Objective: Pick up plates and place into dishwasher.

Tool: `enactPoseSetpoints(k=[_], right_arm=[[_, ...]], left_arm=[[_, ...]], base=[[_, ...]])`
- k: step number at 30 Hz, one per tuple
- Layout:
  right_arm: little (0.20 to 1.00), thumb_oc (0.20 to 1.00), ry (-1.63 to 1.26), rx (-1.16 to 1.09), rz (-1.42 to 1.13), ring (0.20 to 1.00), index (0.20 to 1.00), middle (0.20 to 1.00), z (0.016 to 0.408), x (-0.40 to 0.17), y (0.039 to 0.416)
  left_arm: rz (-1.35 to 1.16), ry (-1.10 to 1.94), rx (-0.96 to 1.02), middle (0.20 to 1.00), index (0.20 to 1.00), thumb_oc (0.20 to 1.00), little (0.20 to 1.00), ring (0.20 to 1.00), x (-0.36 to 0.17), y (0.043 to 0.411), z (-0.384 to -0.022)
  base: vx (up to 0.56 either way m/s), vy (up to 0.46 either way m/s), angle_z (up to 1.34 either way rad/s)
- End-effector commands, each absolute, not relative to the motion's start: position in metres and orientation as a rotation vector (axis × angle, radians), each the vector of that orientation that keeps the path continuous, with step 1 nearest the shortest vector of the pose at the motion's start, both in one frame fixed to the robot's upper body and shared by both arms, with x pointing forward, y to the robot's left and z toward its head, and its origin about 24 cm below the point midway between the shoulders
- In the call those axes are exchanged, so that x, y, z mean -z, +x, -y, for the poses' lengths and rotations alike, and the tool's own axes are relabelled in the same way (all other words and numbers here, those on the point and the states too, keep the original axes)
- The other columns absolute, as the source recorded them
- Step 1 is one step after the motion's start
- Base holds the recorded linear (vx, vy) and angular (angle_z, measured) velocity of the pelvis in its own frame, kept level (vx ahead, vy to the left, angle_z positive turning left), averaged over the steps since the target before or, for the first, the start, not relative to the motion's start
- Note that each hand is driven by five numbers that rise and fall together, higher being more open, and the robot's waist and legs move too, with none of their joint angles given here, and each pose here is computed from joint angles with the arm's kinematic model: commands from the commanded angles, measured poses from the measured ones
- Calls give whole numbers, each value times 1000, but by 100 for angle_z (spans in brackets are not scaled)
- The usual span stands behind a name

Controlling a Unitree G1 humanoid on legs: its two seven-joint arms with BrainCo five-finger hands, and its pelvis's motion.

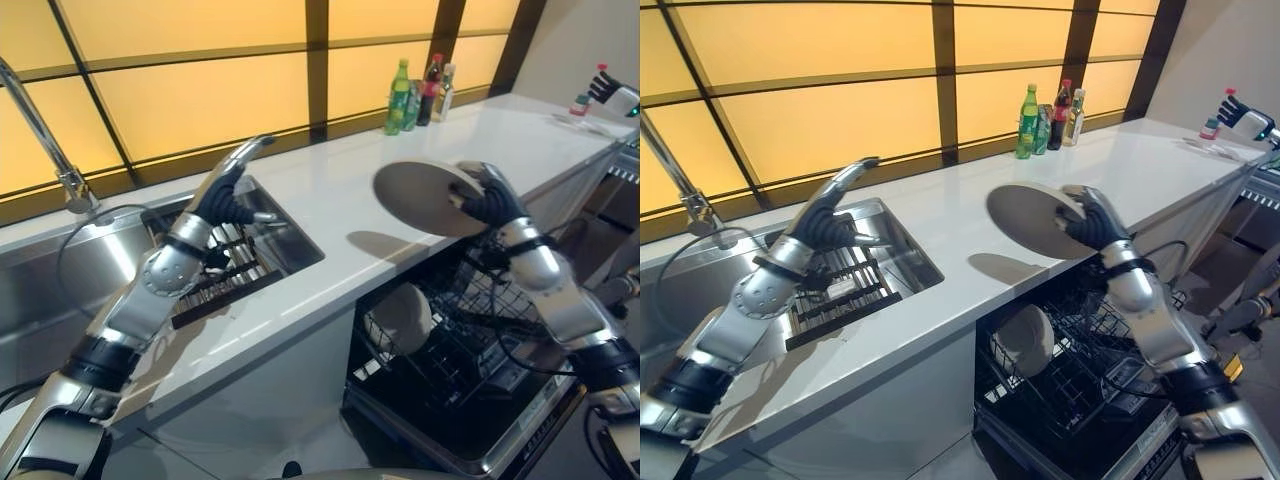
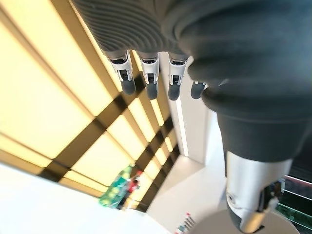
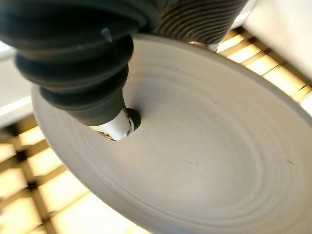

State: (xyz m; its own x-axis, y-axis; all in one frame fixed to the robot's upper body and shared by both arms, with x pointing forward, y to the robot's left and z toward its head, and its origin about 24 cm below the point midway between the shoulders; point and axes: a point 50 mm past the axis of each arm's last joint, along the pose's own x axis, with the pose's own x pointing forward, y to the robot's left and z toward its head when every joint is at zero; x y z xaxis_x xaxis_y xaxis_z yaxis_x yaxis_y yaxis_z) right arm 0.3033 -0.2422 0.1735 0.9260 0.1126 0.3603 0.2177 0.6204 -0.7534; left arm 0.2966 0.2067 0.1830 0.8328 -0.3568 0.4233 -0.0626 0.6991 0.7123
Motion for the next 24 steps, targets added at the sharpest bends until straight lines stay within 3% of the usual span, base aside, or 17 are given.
enactPoseSetpoints(k=[1, 11, 24], right_arm=[[200, 200, -932, 166, 531, 200, 200, 200, 255, -199, 294], [200, 200, -1009, 346, 304, 200, 200, 200, 315, -175, 271], [200, 200, -1049, 480, 35, 200, 200, 200, 349, -173, 318]], left_arm=[[688, 749, 165, 1000, 1000, 1000, 1000, 1000, -207, 283, -215], [511, 637, 305, 1000, 1000, 1000, 1000, 1000, -170, 255, -226], [621, 517, 424, 1000, 1000, 1000, 1000, 1000, -184, 261, -192]], base=[[-24, -59, -17], [-22, -58, -8], [-124, -39, 3]])
